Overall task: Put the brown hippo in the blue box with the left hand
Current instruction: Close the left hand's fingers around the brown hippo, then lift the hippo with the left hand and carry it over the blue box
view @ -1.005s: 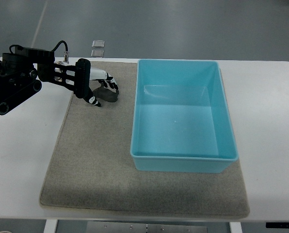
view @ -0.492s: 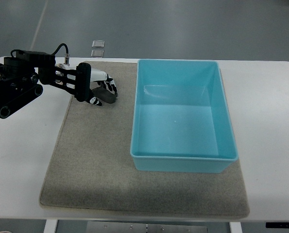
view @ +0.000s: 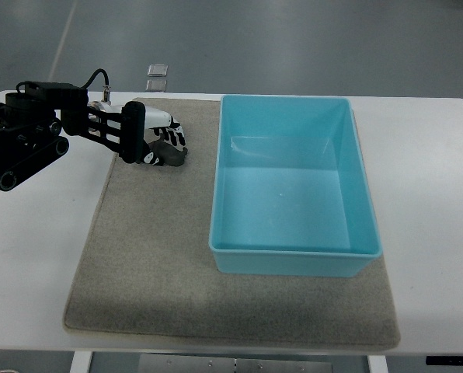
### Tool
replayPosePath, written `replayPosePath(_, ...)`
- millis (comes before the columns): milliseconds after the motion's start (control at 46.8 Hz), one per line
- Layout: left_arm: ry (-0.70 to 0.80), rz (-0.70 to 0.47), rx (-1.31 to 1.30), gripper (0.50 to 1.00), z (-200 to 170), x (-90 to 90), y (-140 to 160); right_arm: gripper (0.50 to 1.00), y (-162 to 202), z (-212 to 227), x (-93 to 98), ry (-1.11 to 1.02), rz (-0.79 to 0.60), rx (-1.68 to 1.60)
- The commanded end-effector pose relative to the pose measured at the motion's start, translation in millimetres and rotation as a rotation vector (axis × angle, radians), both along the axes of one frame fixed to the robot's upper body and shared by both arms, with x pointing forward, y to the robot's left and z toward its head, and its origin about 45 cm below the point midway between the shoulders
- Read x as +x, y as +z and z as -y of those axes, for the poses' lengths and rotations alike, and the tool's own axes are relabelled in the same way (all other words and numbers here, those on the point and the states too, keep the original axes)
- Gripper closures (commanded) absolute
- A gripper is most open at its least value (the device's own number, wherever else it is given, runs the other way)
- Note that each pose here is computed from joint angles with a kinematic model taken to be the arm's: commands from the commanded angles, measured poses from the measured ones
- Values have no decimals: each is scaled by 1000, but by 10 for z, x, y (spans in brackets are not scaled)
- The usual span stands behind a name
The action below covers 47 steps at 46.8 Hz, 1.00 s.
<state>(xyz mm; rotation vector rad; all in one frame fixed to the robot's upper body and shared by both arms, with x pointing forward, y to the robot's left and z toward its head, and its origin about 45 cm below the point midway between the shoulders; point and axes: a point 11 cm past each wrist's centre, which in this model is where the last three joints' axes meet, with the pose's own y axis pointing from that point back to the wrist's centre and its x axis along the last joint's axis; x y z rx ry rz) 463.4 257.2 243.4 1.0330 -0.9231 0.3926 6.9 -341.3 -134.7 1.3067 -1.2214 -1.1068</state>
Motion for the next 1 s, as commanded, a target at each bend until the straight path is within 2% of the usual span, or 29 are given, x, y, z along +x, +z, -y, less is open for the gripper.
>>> replayPosePath(0,-2,-2,0,793,2,-3,-3,564,0,-1,0,0,0,0)
replayPosePath(64,0,-3,3,806,-1,-6,-11,564,0,-1,0,0,0,0)
replayPosePath(171,-3,-2,4,932,1,-5,-8,564,0,-1,0,0,0,0)
replayPosePath(214,-3,-3,8,1000,-1,-7,-16,564,0,-1,0,0,0,0)
replayPosePath(684,-1,24,-16,1000,33,45,111,564,0,-1,0,0,0,0)
replayPosePath(984,3,224,-91,1000,121,226,550,564,0,-1,0,0,0,0)
